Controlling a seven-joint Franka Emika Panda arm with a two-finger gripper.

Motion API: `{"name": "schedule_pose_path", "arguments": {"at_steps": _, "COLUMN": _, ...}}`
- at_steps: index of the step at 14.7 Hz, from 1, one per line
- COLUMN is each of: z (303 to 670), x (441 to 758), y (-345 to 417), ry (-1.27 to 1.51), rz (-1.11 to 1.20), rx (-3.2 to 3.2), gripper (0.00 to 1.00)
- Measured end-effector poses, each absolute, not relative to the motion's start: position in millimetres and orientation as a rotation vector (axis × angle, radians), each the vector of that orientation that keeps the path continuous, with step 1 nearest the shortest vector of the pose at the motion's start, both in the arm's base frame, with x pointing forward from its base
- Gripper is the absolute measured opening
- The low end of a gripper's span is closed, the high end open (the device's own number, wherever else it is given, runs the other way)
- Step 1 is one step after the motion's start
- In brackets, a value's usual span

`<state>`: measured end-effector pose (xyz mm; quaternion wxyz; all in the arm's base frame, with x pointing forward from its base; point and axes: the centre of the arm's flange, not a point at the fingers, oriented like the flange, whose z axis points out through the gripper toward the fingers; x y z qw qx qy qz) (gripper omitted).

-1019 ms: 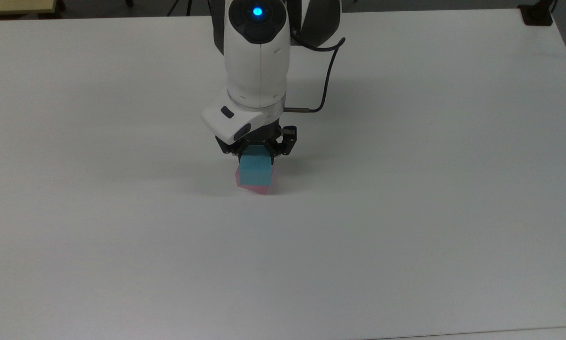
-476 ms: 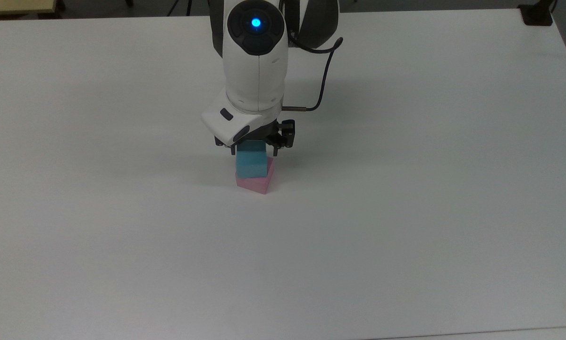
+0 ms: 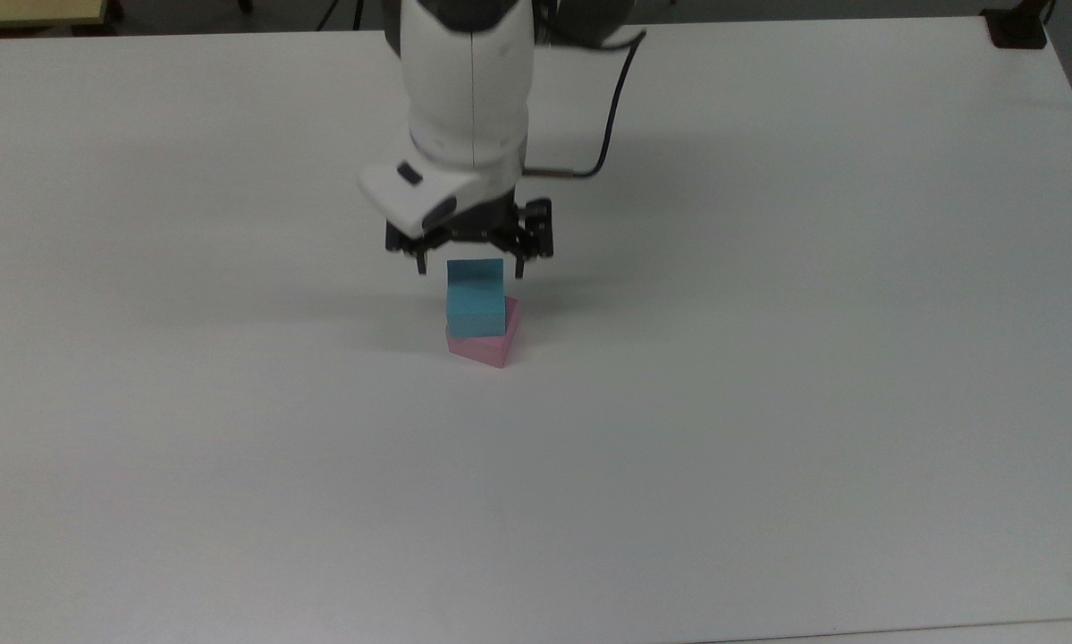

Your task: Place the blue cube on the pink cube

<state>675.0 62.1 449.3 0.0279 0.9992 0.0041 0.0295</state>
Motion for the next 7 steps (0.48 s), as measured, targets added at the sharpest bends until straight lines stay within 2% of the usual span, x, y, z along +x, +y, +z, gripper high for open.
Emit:
{"name": "schedule_pose_path", "arguments": {"at_steps": 3, "z": 525, "x": 639, "y": 58, "ry": 0.000, "rz": 0.063, "rx": 3.077, "gripper": 1.00}}
{"name": "schedule_pose_path", "arguments": {"at_steps": 7, "z": 581, "x": 602, "y": 49, "ry": -0.026, "rz": 0.030, "rx": 3.071, "gripper": 1.00}}
